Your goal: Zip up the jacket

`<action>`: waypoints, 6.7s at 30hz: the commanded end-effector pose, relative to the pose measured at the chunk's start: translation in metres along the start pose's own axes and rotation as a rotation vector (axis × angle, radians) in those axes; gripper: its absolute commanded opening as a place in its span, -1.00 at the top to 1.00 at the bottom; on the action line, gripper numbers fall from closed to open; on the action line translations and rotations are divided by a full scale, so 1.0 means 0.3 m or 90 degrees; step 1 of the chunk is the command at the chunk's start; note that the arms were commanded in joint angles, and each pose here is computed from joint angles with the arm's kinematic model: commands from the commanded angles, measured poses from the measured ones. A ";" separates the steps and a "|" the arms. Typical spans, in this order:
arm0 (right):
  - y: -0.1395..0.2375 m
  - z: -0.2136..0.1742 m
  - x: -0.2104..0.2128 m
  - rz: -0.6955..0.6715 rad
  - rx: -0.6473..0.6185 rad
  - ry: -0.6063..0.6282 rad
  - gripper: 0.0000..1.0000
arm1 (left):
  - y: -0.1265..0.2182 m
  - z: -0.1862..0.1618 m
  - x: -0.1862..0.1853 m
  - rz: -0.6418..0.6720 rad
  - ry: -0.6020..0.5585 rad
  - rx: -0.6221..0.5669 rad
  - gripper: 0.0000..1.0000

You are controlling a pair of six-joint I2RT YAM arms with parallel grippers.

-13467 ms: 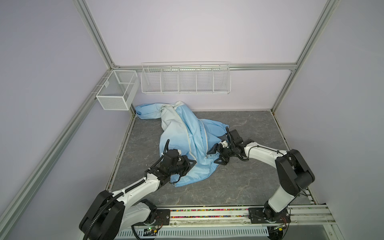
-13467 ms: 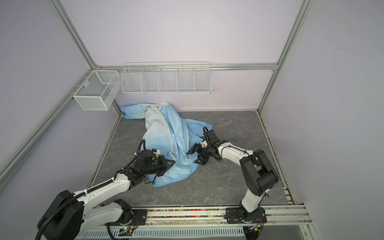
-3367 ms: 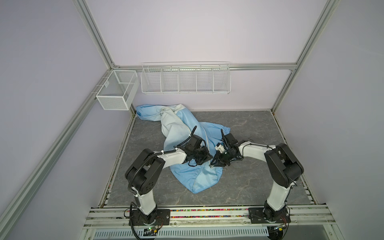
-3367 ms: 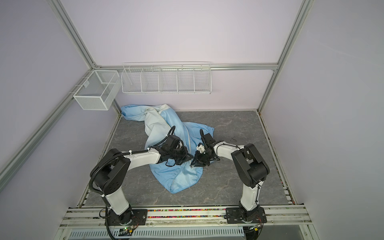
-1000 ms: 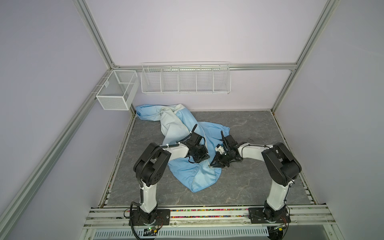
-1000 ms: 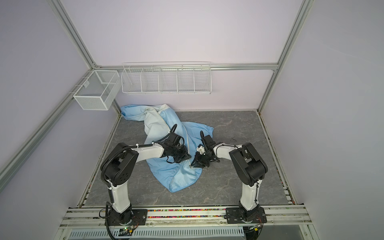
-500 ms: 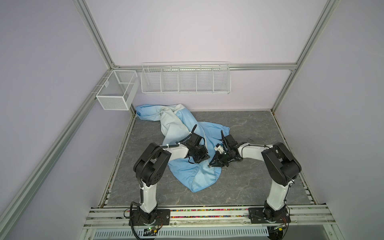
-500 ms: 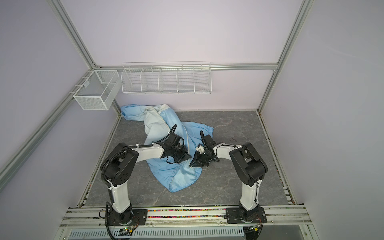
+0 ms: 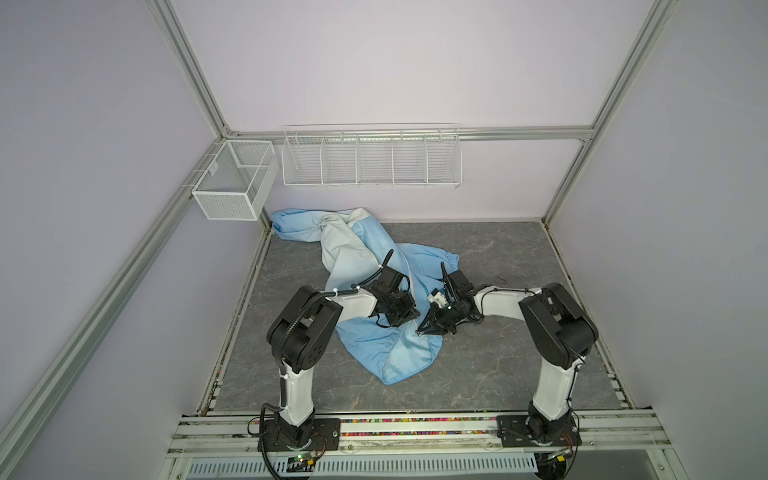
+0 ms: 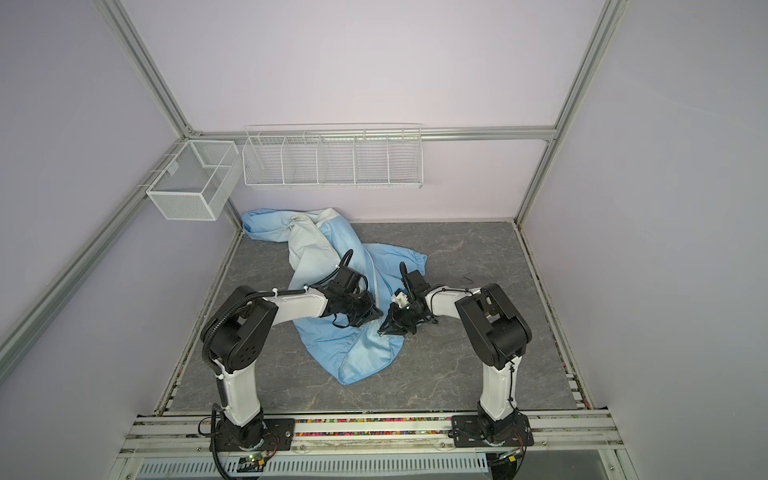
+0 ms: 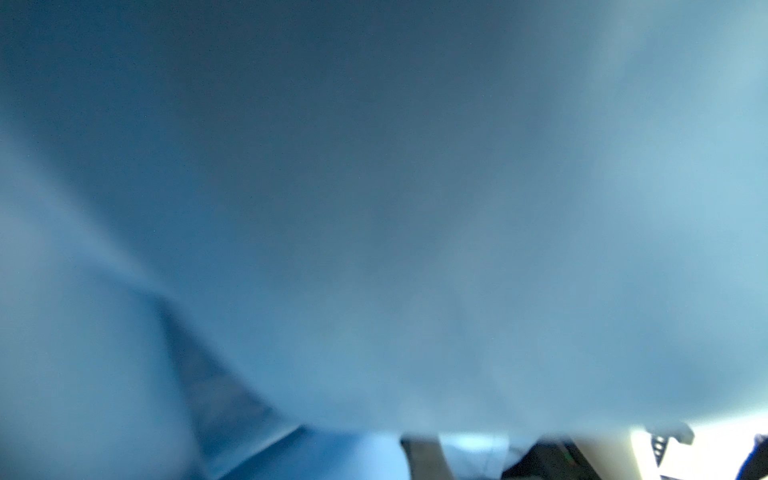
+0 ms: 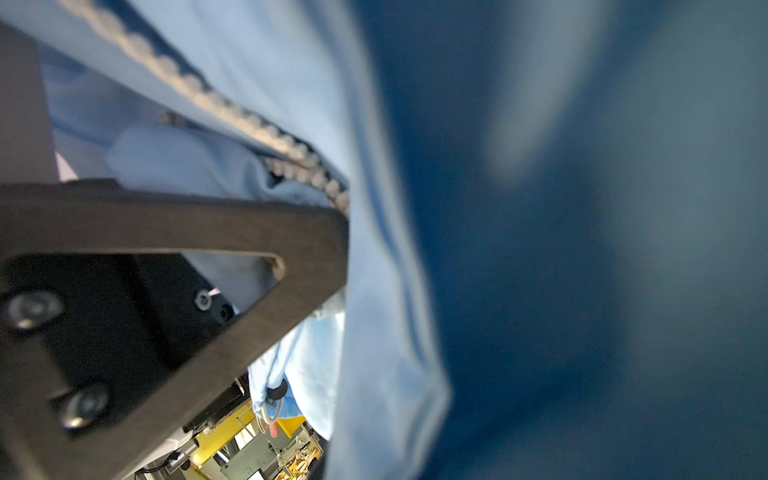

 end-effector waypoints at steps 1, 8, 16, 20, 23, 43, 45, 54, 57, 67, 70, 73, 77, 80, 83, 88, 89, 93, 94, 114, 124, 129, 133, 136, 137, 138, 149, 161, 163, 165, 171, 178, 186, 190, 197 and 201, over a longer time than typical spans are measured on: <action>-0.012 0.013 -0.009 0.000 -0.001 -0.011 0.65 | -0.027 -0.033 0.094 0.051 0.035 0.021 1.00; -0.013 0.019 -0.004 0.003 -0.003 -0.012 0.78 | -0.023 -0.033 0.089 0.046 0.037 0.019 1.00; 0.013 0.029 0.016 0.011 -0.013 0.003 0.86 | 0.031 0.001 0.033 0.028 0.023 -0.001 1.00; 0.059 0.046 0.035 -0.012 -0.039 0.031 0.85 | 0.122 0.050 -0.035 0.016 -0.004 -0.030 1.00; 0.112 0.065 0.067 -0.047 -0.070 0.072 0.85 | 0.204 0.075 -0.111 0.006 -0.047 -0.056 1.00; 0.545 0.254 0.177 -0.454 -0.293 0.200 0.86 | 0.590 0.064 -0.263 -0.002 -0.229 -0.268 1.00; 0.590 0.266 0.181 -0.466 -0.336 0.169 0.85 | 0.620 0.061 -0.271 -0.003 -0.255 -0.289 1.00; 0.652 0.291 0.250 -0.401 -0.419 0.160 0.86 | 0.811 0.067 -0.299 0.009 -0.355 -0.444 1.00; 0.643 0.288 0.276 -0.319 -0.405 0.151 0.85 | 0.861 0.065 -0.309 0.002 -0.350 -0.481 1.00; 0.646 0.265 0.482 0.030 -0.378 0.213 0.85 | 0.970 0.023 -0.322 -0.116 -0.334 -0.553 1.00; 0.660 0.254 0.559 0.121 -0.379 0.240 0.85 | 0.976 0.010 -0.343 -0.141 -0.359 -0.550 1.00; 0.686 0.243 0.619 0.182 -0.401 0.274 0.85 | 1.021 -0.001 -0.360 -0.170 -0.371 -0.589 1.00; 0.714 0.237 0.657 0.186 -0.428 0.320 0.85 | 1.082 -0.001 -0.373 -0.177 -0.384 -0.644 1.00; 0.737 0.238 0.685 0.232 -0.460 0.344 0.86 | 1.083 0.000 -0.407 -0.171 -0.412 -0.630 1.00; 0.749 0.244 0.706 0.257 -0.475 0.341 0.85 | 1.083 0.003 -0.451 -0.187 -0.423 -0.616 1.00; 0.769 0.249 0.758 0.320 -0.469 0.320 0.85 | 1.127 0.007 -0.513 -0.244 -0.413 -0.644 1.00; 0.769 0.246 0.769 0.330 -0.459 0.317 0.85 | 1.136 0.009 -0.523 -0.246 -0.414 -0.648 1.00; 0.773 0.219 0.819 0.392 -0.427 0.328 0.85 | 1.145 0.020 -0.546 -0.262 -0.406 -0.650 1.00; 0.773 0.210 0.827 0.408 -0.425 0.333 0.85 | 1.141 0.022 -0.553 -0.278 -0.406 -0.645 1.00; 0.759 0.168 0.890 0.510 -0.396 0.442 0.85 | 1.045 0.087 -0.650 -0.512 -0.382 -0.552 1.00; 0.761 0.205 0.901 0.559 -0.400 0.440 0.86 | 1.023 0.130 -0.663 -0.555 -0.355 -0.551 1.00; 0.759 0.199 0.895 0.563 -0.400 0.442 0.85 | 1.026 0.153 -0.684 -0.564 -0.349 -0.558 1.00; 0.761 0.187 0.894 0.565 -0.399 0.450 0.86 | 1.013 0.166 -0.705 -0.584 -0.341 -0.539 1.00; 0.763 0.176 0.895 0.562 -0.397 0.458 0.85 | 1.001 0.172 -0.711 -0.592 -0.332 -0.525 1.00; 0.762 0.173 0.896 0.560 -0.397 0.459 0.85 | 1.000 0.173 -0.712 -0.595 -0.331 -0.522 1.00; 0.764 0.170 0.897 0.559 -0.399 0.462 0.85 | 0.998 0.171 -0.714 -0.599 -0.331 -0.517 1.00; 0.767 0.150 0.915 0.562 -0.416 0.474 0.86 | 0.985 0.170 -0.700 -0.594 -0.328 -0.512 1.00; 0.779 0.135 0.948 0.575 -0.434 0.489 0.85 | 0.981 0.180 -0.696 -0.599 -0.310 -0.514 1.00; 0.780 0.133 0.950 0.576 -0.437 0.490 0.85 | 0.979 0.180 -0.697 -0.600 -0.307 -0.510 1.00; 0.783 0.133 0.952 0.578 -0.442 0.492 0.85 | 0.974 0.180 -0.696 -0.598 -0.307 -0.507 1.00; 0.796 0.121 0.967 0.587 -0.449 0.502 0.85 | 0.972 0.181 -0.695 -0.604 -0.288 -0.494 1.00; 0.803 0.113 0.976 0.596 -0.453 0.510 0.86 | 0.969 0.183 -0.699 -0.613 -0.278 -0.486 1.00; 0.818 0.103 0.982 0.607 -0.465 0.518 0.85 | 0.972 0.191 -0.685 -0.616 -0.263 -0.494 1.00; 0.818 0.101 0.981 0.607 -0.464 0.519 0.85 | 0.976 0.190 -0.688 -0.626 -0.261 -0.490 1.00; 0.821 0.103 0.987 0.612 -0.465 0.519 0.86 | 0.967 0.184 -0.687 -0.624 -0.267 -0.477 1.00; 0.815 0.102 0.990 0.612 -0.460 0.518 0.85 | 0.960 0.183 -0.683 -0.621 -0.267 -0.473 1.00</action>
Point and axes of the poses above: each gripper's point midway between its finger pads, its own y axis back along the fingers, its own x axis along the line the jaws close on, z = x × y, the point moved 3 cm from there along y, back along the fingers, and after that the axes turned 1 degree about -y, right-handed, at the moved point
